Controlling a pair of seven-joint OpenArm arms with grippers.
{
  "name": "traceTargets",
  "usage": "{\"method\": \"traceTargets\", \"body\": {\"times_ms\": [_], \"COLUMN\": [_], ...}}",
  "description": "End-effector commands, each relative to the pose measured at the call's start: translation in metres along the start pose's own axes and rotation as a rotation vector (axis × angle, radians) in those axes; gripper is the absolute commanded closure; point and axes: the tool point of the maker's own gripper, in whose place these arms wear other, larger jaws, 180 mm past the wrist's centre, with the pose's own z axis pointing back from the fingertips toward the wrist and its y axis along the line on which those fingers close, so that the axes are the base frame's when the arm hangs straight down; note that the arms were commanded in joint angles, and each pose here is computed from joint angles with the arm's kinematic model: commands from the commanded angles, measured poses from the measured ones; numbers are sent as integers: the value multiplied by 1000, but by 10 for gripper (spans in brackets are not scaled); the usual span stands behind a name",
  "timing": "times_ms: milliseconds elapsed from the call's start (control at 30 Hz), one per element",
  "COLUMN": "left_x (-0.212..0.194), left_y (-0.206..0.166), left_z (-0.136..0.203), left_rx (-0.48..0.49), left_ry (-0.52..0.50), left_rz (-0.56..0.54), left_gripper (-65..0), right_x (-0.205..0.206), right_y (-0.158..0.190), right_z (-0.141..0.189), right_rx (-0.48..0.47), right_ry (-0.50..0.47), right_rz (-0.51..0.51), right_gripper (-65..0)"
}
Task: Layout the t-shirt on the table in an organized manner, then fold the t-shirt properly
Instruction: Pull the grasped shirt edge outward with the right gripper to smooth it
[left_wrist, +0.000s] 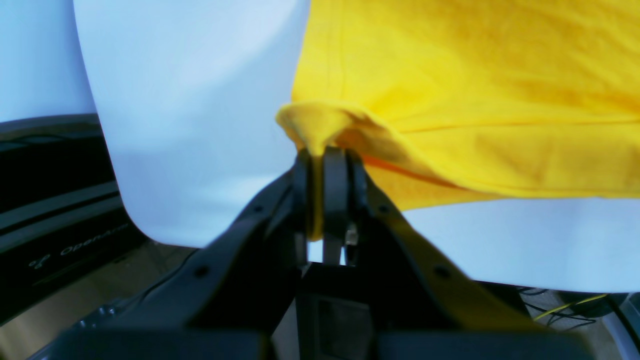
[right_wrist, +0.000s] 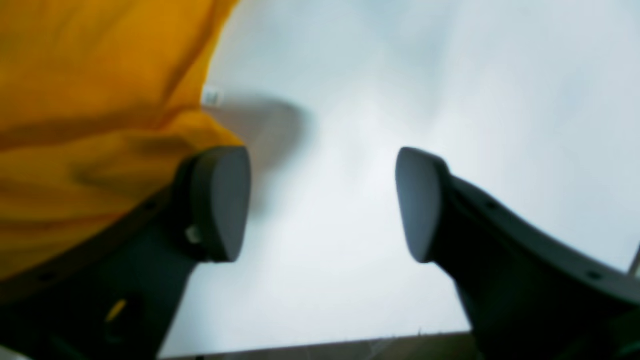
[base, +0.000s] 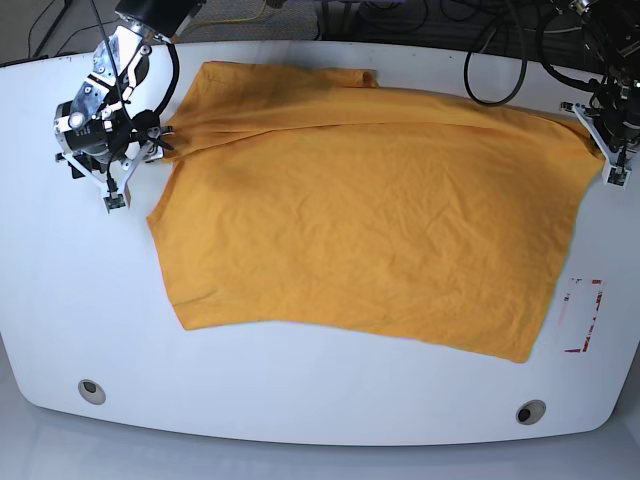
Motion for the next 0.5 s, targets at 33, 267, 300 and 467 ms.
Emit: {"method": "traceTargets", "body": {"times_ms": [33, 267, 300, 467], "left_x": [7, 7, 7, 7], "left_y": [8, 7, 7, 7], "left_z": [5, 4, 4, 4], "left_rx": [28, 25, 25, 25], "left_ry": [-23, -22, -22, -22], "left_rz": [-8, -8, -8, -8], "left_gripper": [0, 0, 0, 0], "right_x": [-4, -41, -46, -60], "right_y": [8, 44, 50, 68], "right_z": [10, 8, 8, 10], "right_rx": [-1, 163, 194, 294], "right_ry": [-13, -7, -11, -32], "right_rz": [-8, -113, -139, -218], "right_gripper": [-509, -512, -512, -510]}}
